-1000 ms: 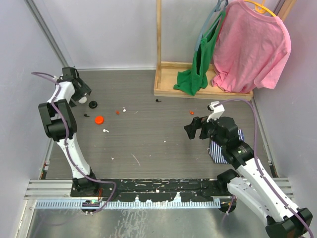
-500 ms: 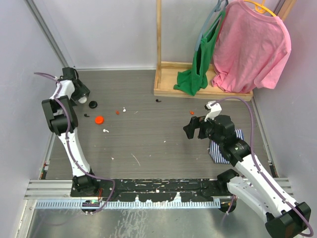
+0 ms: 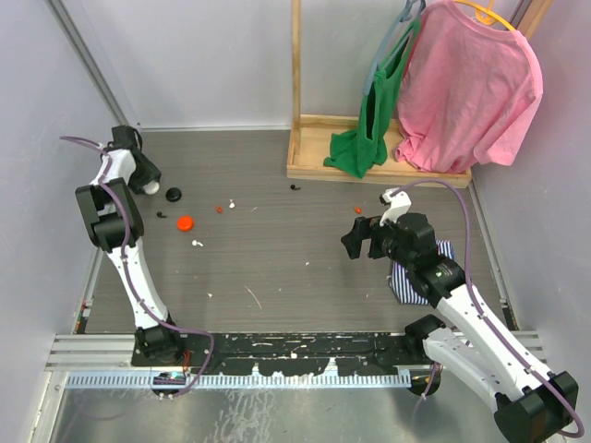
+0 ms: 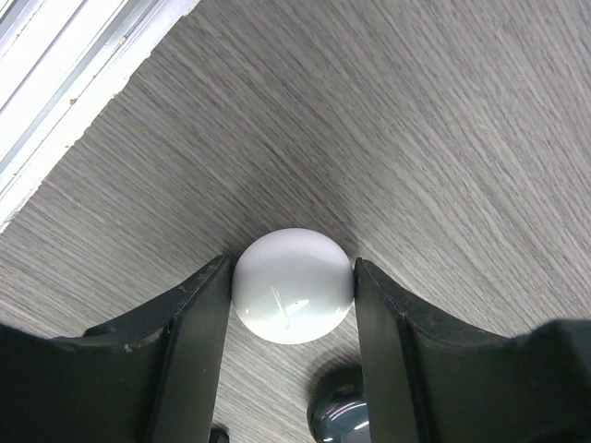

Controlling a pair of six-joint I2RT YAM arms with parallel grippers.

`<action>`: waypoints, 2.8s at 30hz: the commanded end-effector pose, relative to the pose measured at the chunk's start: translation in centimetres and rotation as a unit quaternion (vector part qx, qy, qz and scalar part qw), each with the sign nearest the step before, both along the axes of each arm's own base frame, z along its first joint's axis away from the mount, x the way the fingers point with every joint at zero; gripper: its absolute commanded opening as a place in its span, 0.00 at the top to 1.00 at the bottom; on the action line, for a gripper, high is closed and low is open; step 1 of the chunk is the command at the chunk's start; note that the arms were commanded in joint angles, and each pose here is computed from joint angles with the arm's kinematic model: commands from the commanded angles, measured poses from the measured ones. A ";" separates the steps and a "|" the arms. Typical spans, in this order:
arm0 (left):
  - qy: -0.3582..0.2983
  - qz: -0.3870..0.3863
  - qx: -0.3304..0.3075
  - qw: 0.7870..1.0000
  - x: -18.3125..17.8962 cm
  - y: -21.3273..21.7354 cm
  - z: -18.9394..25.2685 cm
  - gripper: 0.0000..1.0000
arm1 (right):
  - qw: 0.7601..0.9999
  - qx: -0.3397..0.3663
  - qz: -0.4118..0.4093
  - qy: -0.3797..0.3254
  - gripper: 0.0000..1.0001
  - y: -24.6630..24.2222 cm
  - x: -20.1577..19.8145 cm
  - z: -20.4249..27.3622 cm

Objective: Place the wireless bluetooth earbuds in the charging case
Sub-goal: Pick up the charging case at the center of the board.

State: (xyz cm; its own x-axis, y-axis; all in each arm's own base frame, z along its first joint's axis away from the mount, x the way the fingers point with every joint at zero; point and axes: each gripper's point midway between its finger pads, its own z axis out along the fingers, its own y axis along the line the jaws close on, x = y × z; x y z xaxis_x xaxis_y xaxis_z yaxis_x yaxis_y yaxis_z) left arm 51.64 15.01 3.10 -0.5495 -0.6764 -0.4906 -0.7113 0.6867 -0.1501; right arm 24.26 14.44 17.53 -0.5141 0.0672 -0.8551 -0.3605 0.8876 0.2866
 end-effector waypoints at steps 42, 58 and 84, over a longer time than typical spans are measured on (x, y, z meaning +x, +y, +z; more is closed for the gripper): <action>-0.159 -0.277 0.033 0.947 -14.8 -21.6 15.5 0.55 | 0.986 0.096 0.070 -0.116 0.00 3.3 0.2 7.3; -0.283 -0.502 0.075 0.814 -20.5 -32.6 17.8 0.54 | 0.978 0.145 0.130 -0.067 0.00 7.2 1.8 6.5; -0.346 -0.775 0.123 0.514 -28.3 -44.5 18.3 0.53 | 0.927 0.282 0.245 0.006 0.15 13.4 0.3 6.7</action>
State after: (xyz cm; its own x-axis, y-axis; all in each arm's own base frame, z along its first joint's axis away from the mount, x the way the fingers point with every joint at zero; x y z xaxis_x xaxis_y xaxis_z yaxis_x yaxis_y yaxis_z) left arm 23.56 -27.38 18.66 -0.1137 0.4945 -0.8617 0.8533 0.4928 0.1702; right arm 25.15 26.45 21.81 -0.6370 0.2406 -0.7323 -0.6146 0.4150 0.6709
